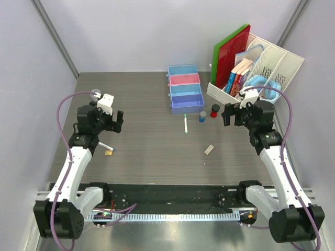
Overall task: Sort the stationery into containers
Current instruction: Move the storage box to the center of the board.
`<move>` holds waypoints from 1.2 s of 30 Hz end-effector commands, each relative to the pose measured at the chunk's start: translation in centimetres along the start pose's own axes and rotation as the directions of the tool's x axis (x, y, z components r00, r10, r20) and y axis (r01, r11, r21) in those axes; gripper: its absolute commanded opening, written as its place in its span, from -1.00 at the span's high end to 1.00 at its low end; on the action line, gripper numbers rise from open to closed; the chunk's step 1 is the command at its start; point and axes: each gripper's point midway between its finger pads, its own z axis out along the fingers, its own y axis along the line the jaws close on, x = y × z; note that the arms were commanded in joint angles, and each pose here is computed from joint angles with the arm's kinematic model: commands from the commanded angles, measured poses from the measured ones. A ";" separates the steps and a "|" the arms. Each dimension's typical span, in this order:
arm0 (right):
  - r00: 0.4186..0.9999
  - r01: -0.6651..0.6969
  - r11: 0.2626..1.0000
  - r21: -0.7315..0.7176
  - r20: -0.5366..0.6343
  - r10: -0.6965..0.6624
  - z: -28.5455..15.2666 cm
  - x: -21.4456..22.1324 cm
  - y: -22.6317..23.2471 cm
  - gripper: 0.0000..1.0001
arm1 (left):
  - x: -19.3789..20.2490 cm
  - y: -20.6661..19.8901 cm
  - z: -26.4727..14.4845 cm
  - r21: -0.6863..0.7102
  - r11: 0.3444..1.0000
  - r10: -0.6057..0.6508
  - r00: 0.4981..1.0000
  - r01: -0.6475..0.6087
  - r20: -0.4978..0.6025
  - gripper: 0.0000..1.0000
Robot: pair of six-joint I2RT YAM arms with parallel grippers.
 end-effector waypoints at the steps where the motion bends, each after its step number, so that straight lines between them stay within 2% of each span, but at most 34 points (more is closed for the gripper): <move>1: 1.000 0.009 1.000 -0.005 0.030 -0.008 -0.1 -1.2 0.0 -0.99 | -0.7 -0.2 0.2 0.025 1.000 0.009 1.000 -0.010 0.014 -1.00; 9: 1.000 0.016 1.000 -0.005 0.023 -0.016 0.1 -1.2 -0.1 -0.99 | -1.2 -0.1 0.2 0.032 0.999 0.017 1.000 -0.018 0.020 -1.00; 13: 0.996 0.084 0.996 -0.014 0.020 -0.084 0.2 -1.0 -0.2 -0.99 | -1.4 -0.8 0.7 0.079 0.996 0.032 0.999 -0.034 0.025 -1.00; 16: 0.991 0.135 0.991 -0.025 -0.018 -0.135 0.4 0.0 -0.4 -0.99 | -2.5 -1.1 1.7 0.126 0.991 0.050 0.998 -0.053 0.027 -1.00; 18: 0.988 0.143 0.990 -0.018 -0.051 -0.144 0.5 0.1 -0.7 -0.99 | -2.5 -1.0 3.5 0.137 0.989 0.053 0.999 -0.052 -0.009 -0.99; 20: 0.987 0.138 0.990 -0.006 -0.085 -0.138 0.8 0.5 -1.0 -0.99 | -4.8 -0.2 4.6 0.121 0.990 0.071 0.997 -0.073 0.015 -1.00; 21: 0.987 0.136 0.991 0.002 -0.092 -0.135 0.9 0.4 -1.2 -0.99 | -4.0 -0.2 6.5 0.133 0.989 0.066 0.998 -0.062 -0.025 -0.99; 22: 0.986 0.136 0.991 0.005 -0.097 -0.135 1.0 0.4 -1.3 -0.99 | -5.8 0.2 7.1 0.122 0.990 0.075 0.997 -0.075 0.005 -1.00; 24: 0.986 0.137 0.990 0.023 -0.096 -0.134 1.0 0.2 -1.6 -0.99 | -5.6 0.2 10.3 0.123 0.990 0.078 0.997 -0.075 -0.020 -1.00; 26: 0.987 0.133 0.990 0.035 -0.094 -0.130 1.0 0.0 -1.8 -0.99 | -8.0 0.6 12.5 0.102 0.989 0.102 0.994 -0.104 0.027 -1.00; 29: 0.990 0.121 0.991 0.060 -0.082 -0.116 0.9 -0.7 -2.2 -0.99 | -9.3 -0.4 17.1 0.072 0.982 0.173 0.984 -0.175 0.032 -0.99; 34: 0.990 0.122 0.987 0.106 -0.084 -0.113 0.4 -0.6 -2.9 -0.99 | -10.0 -1.2 25.2 -0.036 0.956 0.289 0.957 -0.290 -0.021 -1.00; 36: 0.988 0.132 0.984 0.117 -0.095 -0.122 0.1 0.1 -3.0 -0.99 | -10.8 -2.5 27.1 -0.046 0.947 0.319 0.948 -0.319 -0.013 -0.99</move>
